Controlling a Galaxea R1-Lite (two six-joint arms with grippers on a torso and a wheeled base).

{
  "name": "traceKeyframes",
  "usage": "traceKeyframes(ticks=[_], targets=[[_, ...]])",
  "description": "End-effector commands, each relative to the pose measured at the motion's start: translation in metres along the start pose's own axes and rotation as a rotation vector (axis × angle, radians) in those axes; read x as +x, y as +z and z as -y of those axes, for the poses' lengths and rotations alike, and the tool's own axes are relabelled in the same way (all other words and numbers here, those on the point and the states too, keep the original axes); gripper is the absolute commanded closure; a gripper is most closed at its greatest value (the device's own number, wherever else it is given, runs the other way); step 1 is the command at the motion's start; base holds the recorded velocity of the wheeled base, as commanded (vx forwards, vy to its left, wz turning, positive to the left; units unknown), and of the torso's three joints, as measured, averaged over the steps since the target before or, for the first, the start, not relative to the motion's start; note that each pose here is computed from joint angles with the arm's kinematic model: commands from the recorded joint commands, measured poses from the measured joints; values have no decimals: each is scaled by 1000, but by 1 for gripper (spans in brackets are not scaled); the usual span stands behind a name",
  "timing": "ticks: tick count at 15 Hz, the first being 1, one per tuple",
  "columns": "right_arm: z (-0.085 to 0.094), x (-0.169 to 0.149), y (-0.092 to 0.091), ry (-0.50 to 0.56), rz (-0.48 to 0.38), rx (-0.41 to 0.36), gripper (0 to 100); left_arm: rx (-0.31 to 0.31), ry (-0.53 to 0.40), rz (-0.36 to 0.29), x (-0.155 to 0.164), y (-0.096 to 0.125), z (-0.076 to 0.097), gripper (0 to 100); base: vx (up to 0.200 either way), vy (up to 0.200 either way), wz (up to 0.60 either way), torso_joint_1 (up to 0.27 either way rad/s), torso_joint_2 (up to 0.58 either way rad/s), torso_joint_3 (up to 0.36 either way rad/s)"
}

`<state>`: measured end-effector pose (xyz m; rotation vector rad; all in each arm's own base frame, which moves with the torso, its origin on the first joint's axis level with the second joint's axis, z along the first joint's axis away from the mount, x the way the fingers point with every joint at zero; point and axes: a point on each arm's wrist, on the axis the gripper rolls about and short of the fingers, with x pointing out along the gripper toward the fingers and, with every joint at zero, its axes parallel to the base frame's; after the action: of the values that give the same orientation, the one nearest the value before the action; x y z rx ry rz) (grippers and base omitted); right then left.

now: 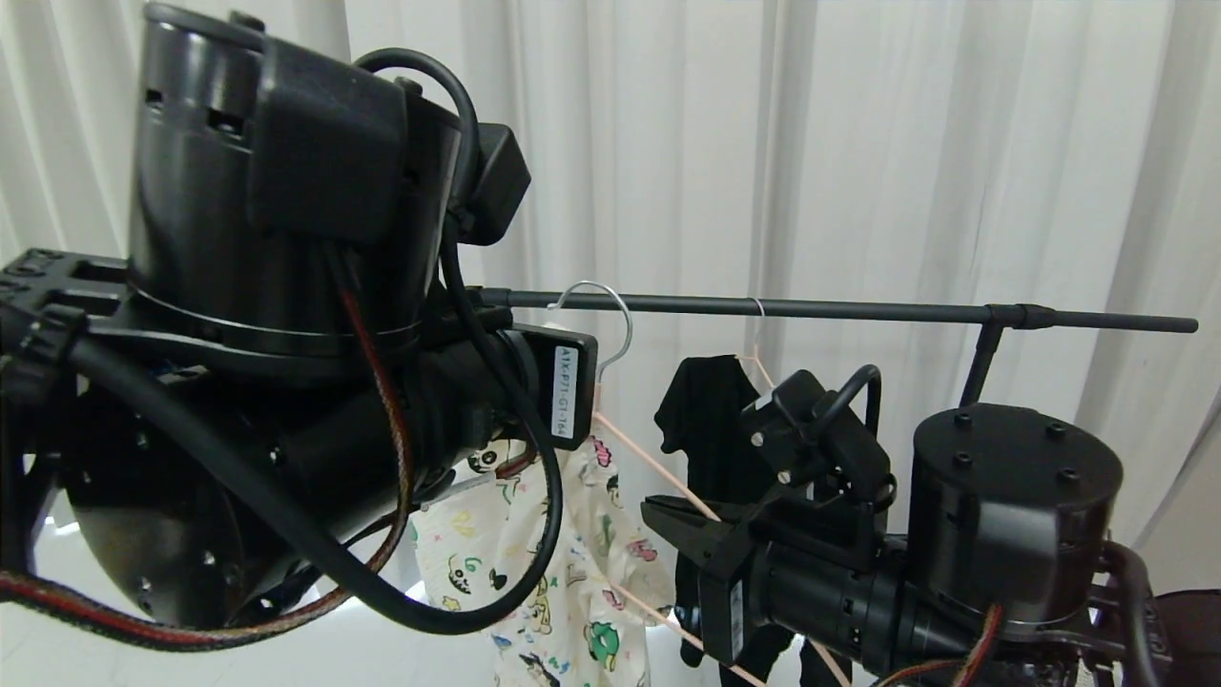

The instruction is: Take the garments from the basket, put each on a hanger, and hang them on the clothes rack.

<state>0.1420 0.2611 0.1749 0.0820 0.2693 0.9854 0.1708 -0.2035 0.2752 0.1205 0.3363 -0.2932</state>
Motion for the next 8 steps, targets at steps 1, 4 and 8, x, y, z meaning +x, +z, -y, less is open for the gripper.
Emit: traceKeyframes(ticks=[1, 4, 8], targets=[[0, 2, -2, -3, -5, -1, 100, 10, -9, -6, -1, -3, 3, 100, 0, 0, 0, 0, 0, 0], [0, 2, 0, -27, 8, 0, 100, 26, 22, -26, 1, -11, 2, 100, 0, 0, 0, 0, 0, 0], [0, 1, 4, -26, 34, 2, 100, 32, 53, -27, 2, -14, 1, 100, 0, 0, 0, 0, 0, 0]])
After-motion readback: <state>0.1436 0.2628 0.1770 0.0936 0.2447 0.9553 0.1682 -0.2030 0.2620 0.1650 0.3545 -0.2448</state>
